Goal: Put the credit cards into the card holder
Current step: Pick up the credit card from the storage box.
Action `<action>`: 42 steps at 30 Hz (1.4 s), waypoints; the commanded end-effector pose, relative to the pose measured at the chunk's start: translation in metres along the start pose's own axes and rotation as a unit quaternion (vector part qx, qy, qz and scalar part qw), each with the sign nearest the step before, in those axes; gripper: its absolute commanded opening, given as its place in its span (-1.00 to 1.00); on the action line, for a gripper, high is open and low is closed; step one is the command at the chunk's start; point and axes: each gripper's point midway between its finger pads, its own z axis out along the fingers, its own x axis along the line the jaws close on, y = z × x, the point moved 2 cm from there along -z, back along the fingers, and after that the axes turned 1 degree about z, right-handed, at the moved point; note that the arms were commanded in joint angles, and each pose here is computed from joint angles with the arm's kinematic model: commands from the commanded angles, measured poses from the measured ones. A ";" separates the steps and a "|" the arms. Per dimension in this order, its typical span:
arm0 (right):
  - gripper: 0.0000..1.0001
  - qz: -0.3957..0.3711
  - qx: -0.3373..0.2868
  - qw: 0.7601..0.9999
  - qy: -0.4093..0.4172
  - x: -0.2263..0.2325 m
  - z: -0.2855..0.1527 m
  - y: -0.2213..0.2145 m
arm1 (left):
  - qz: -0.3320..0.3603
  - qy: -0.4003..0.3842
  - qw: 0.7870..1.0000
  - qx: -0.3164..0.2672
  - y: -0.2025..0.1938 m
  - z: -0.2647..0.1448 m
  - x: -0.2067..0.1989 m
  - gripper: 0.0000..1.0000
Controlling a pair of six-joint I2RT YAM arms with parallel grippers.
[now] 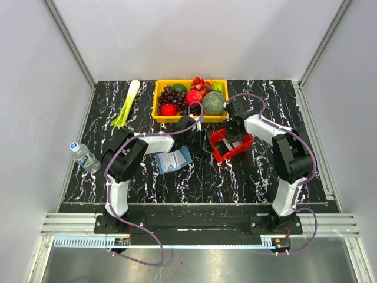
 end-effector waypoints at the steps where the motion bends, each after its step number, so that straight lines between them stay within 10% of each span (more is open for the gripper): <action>1: -0.48 0.009 -0.024 1.000 0.010 0.004 -0.023 0.010 | 0.016 -0.030 0.999 -0.022 0.012 -0.007 -0.016 -0.09; 6: 0.30 0.010 -0.053 0.998 -0.032 -0.011 -0.029 0.023 | 0.015 -0.030 0.999 -0.023 0.011 -0.008 -0.015 -0.09; 21: 0.47 -0.012 0.040 0.998 -0.041 -0.020 0.017 -0.015 | 0.014 -0.035 0.999 -0.025 0.013 -0.008 -0.017 -0.09; 33: -0.53 0.003 0.031 0.999 0.006 -0.002 0.007 -0.014 | 0.012 -0.039 0.999 -0.023 0.013 -0.006 -0.017 -0.09; 42: -0.71 0.007 -0.009 0.998 0.070 0.018 -0.021 0.005 | 0.013 -0.042 0.999 -0.023 0.012 -0.008 -0.019 -0.09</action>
